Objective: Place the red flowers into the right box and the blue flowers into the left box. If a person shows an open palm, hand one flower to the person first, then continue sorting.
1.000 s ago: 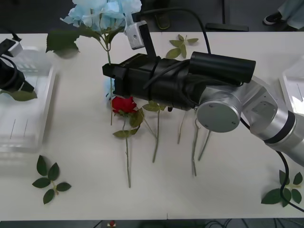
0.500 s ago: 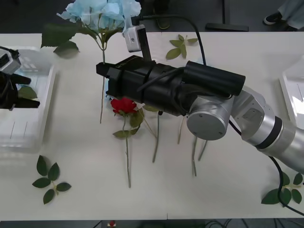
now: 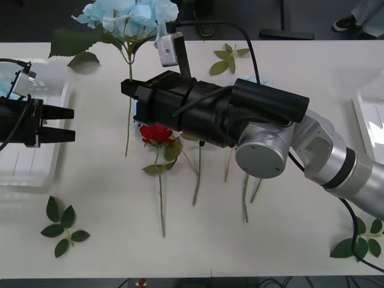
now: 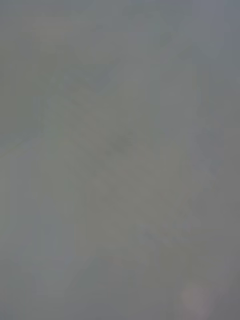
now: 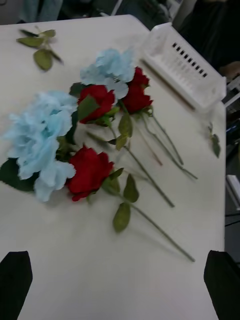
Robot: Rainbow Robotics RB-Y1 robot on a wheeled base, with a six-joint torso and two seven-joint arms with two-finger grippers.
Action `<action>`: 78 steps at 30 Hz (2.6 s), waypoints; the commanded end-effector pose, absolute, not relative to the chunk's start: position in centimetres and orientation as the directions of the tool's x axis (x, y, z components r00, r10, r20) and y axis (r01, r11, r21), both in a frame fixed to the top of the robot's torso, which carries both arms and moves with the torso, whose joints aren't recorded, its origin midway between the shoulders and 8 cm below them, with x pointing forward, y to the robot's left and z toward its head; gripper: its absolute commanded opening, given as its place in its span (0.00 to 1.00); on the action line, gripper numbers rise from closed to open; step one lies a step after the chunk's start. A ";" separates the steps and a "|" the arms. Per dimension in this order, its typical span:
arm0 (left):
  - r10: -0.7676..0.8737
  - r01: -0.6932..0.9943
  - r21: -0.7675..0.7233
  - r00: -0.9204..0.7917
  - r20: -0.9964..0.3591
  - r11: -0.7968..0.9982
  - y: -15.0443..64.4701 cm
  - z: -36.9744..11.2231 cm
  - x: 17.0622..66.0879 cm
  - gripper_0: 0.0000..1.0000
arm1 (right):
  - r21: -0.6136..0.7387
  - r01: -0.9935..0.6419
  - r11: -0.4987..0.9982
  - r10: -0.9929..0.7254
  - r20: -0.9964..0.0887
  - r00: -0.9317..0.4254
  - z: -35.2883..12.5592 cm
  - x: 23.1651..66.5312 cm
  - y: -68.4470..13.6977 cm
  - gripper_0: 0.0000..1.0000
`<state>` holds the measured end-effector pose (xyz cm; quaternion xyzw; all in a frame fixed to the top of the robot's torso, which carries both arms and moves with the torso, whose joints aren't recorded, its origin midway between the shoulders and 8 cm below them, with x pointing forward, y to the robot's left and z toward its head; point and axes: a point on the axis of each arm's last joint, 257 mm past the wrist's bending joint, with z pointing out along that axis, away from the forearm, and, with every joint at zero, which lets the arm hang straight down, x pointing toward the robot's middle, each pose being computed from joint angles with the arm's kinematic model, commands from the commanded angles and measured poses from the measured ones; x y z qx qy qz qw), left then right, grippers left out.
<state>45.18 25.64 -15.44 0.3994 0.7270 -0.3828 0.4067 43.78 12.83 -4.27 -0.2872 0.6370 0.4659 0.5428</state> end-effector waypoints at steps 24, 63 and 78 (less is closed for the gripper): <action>0.084 0.857 -0.480 -0.501 -0.862 0.185 19.2 -10.4 42.5 1.00 | 0.302 -0.881 0.363 0.177 -0.951 -0.253 -2.0 42.9 13.8 0.00; 0.083 0.857 -0.478 -0.499 -0.863 0.192 19.3 -10.2 42.6 1.00 | 0.047 -0.758 0.651 0.098 -0.995 0.022 9.6 50.9 -5.0 0.00; 0.083 0.857 -0.478 -0.499 -0.863 0.192 19.3 -10.2 42.6 1.00 | -0.032 -0.634 0.773 0.119 -0.974 0.194 14.3 59.0 -7.9 0.00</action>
